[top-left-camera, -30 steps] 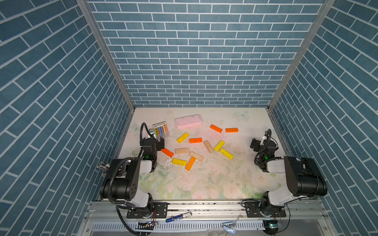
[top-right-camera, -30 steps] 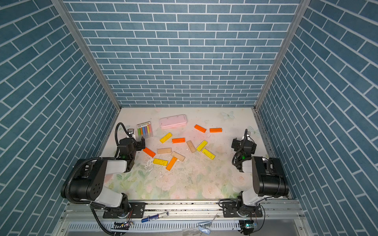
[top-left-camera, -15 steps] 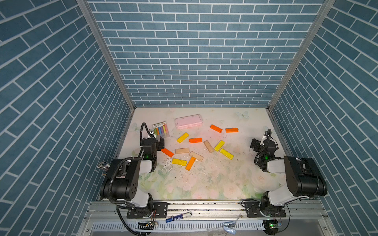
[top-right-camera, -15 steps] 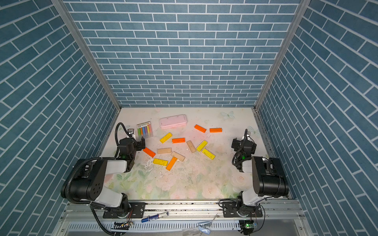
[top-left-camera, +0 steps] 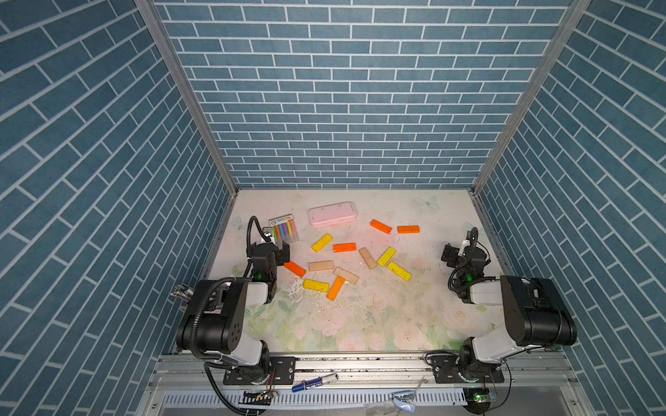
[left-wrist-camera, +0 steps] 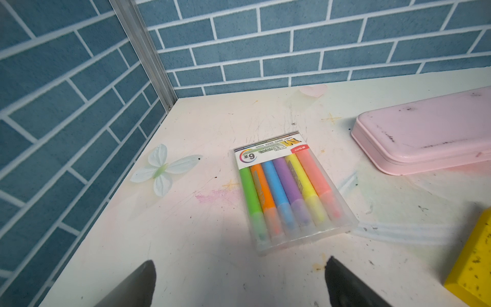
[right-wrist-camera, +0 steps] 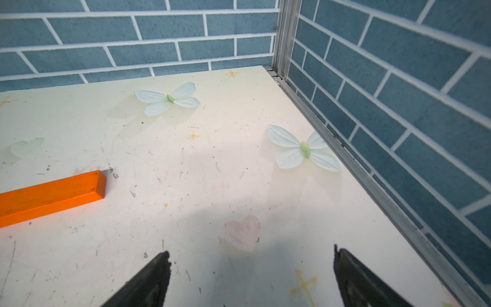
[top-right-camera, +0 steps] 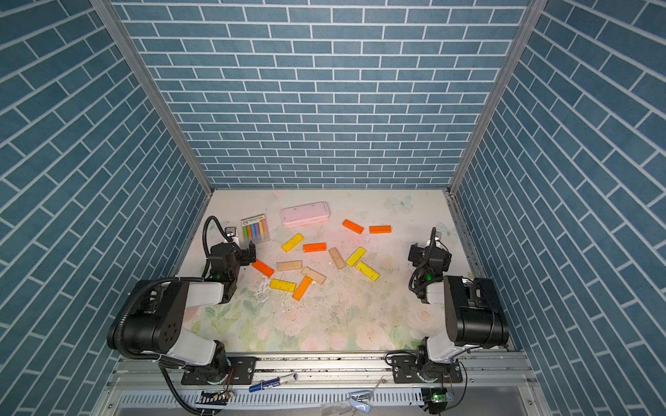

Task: Assemble the number 6 with building blocks
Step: Assemble the building block at the center of the board.

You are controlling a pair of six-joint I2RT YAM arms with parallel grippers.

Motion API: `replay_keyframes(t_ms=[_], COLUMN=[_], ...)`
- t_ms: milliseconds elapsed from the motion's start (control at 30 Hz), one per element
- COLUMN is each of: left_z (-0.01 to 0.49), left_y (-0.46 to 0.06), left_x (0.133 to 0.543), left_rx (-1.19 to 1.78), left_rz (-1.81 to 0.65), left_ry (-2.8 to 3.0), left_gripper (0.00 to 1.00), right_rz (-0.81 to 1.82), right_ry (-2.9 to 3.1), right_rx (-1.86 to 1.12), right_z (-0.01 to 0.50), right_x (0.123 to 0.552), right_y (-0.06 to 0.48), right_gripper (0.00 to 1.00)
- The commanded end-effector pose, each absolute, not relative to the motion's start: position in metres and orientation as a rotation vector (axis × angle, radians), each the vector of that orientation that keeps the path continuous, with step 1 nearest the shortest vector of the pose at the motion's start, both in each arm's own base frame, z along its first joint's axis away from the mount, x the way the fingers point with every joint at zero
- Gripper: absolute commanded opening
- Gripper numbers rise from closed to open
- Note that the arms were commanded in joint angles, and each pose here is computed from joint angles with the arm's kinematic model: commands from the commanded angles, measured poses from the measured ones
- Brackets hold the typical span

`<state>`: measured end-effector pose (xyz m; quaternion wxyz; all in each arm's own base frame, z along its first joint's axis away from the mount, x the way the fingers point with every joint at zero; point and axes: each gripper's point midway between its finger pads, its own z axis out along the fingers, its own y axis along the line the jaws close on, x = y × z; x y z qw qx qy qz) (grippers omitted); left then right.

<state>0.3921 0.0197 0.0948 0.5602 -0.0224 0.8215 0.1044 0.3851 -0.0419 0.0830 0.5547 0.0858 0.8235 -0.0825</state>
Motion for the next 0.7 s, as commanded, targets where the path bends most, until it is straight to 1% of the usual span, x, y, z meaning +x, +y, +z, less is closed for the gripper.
replay_keyframes(t_ms=[0, 433, 600, 667], left_z=[0.097, 0.108, 0.123, 0.131], left_y=[0.018, 0.010, 0.005, 0.008], left_x=[0.392, 0.386, 0.384, 0.382], left_rx=[-0.056, -0.020, 0.007, -0.016], left_rz=[0.248, 0.260, 0.290, 0.326], left_ry=[1.923, 1.894, 1.891, 1.891], left_gripper=[0.99, 0.99, 0.99, 0.99], right_rz=[-0.216, -0.233, -0.230, -0.262], right_ry=[1.894, 1.832, 1.828, 1.810], right_rx=[0.210, 0.230, 0.208, 0.252], right_z=[0.093, 0.100, 0.107, 0.117], right_x=[0.385, 0.374, 0.372, 0.366], right_y=[-0.046, -0.048, -0.044, -0.051], right_gripper=[0.96, 0.97, 0.97, 0.97])
